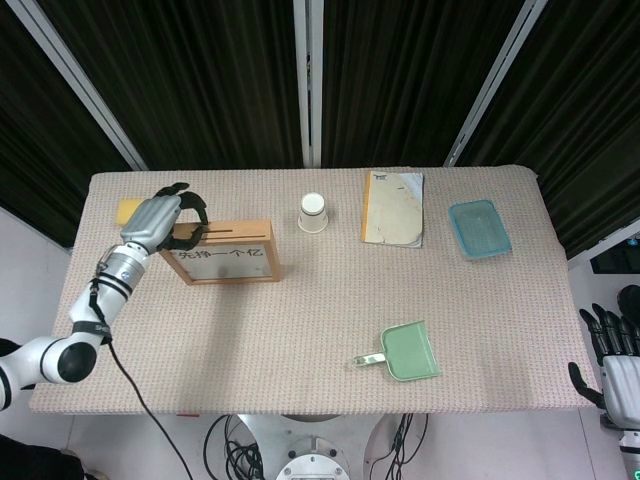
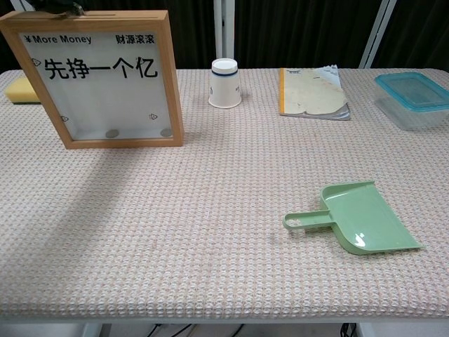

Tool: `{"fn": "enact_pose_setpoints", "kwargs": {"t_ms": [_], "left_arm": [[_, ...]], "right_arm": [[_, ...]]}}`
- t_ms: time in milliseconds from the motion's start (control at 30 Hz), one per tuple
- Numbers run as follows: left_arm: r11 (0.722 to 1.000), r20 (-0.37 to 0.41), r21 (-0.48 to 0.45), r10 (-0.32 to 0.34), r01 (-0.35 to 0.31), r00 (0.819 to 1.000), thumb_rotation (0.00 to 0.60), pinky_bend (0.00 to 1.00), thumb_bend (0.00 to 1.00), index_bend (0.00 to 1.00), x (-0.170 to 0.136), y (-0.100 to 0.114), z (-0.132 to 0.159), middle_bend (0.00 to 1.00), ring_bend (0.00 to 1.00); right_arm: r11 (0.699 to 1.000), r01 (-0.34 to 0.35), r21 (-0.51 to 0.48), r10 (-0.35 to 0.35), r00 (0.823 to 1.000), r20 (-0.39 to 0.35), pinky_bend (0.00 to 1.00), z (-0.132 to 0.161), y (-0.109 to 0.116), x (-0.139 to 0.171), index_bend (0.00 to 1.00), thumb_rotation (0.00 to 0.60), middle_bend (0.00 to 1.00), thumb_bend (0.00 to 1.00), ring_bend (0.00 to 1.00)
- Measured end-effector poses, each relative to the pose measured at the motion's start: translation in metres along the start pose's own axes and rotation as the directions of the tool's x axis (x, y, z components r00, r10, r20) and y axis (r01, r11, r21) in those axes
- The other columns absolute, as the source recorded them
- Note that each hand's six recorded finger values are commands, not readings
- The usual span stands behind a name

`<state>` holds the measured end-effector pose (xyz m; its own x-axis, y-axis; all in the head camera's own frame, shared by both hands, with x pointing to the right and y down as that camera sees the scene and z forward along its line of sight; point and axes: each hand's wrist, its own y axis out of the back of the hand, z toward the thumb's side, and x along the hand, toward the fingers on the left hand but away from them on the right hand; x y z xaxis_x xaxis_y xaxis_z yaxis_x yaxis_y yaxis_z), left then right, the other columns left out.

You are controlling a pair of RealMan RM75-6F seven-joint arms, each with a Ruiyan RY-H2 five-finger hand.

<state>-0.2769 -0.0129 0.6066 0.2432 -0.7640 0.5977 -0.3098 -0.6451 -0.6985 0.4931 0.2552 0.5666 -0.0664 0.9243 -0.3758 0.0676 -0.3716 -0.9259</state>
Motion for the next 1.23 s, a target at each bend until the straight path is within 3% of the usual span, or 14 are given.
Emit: {"fn": "enact_pose_setpoints", "kwargs": {"t_ms": [367,567,667,800,900,1033,1233], "left_arm": [[0.999,0.045,-0.015,0.041,-0.041,0.998,0.600,0.09,0.42,0.25,-0.012,0.006,0.010,0.23,0.05],[0.984,0.148,0.052,0.158,-0.167,0.976,0.600,0.10,0.30,0.25,-0.048,0.016,0.022,0.23,0.05],[0.955,0.208,0.130,0.236,-0.266,0.949,0.600,0.09,0.27,0.24,-0.078,0.019,0.018,0.23,0.05],[0.873,0.263,0.237,0.365,-0.427,0.893,0.600,0.08,0.26,0.23,-0.135,0.018,-0.002,0.23,0.05],[0.816,0.224,0.298,0.445,-0.495,0.867,0.600,0.08,0.26,0.23,-0.184,0.007,-0.036,0.22,0.05],[0.795,0.102,0.389,0.465,-0.465,0.879,0.600,0.08,0.26,0.23,-0.235,-0.023,-0.091,0.19,0.05],[0.838,-0.016,0.429,0.381,-0.338,0.925,0.600,0.07,0.25,0.20,-0.260,-0.066,-0.143,0.16,0.05]], "right_arm": [[1.000,0.005,-0.002,-0.005,1.000,-0.001,0.00,0.000,0.002,0.001,0.00,0.600,0.00,0.34,0.00],[1.000,0.009,-0.005,-0.009,1.000,0.005,0.00,-0.002,0.004,0.003,0.00,0.600,0.00,0.34,0.00],[1.000,0.013,-0.006,-0.013,1.000,0.003,0.00,-0.002,0.004,0.004,0.00,0.600,0.00,0.34,0.00],[1.000,0.026,-0.004,-0.026,1.000,-0.008,0.00,-0.002,0.003,0.004,0.00,0.600,0.00,0.34,0.00],[1.000,0.023,-0.004,-0.023,1.000,-0.018,0.00,0.000,0.000,0.005,0.00,0.600,0.00,0.34,0.00],[1.000,0.024,0.002,-0.024,0.999,-0.040,0.00,0.005,-0.001,0.005,0.00,0.600,0.00,0.34,0.00],[1.000,0.025,0.016,-0.024,0.998,-0.063,0.00,0.013,-0.009,0.005,0.00,0.600,0.00,0.34,0.00]]}}
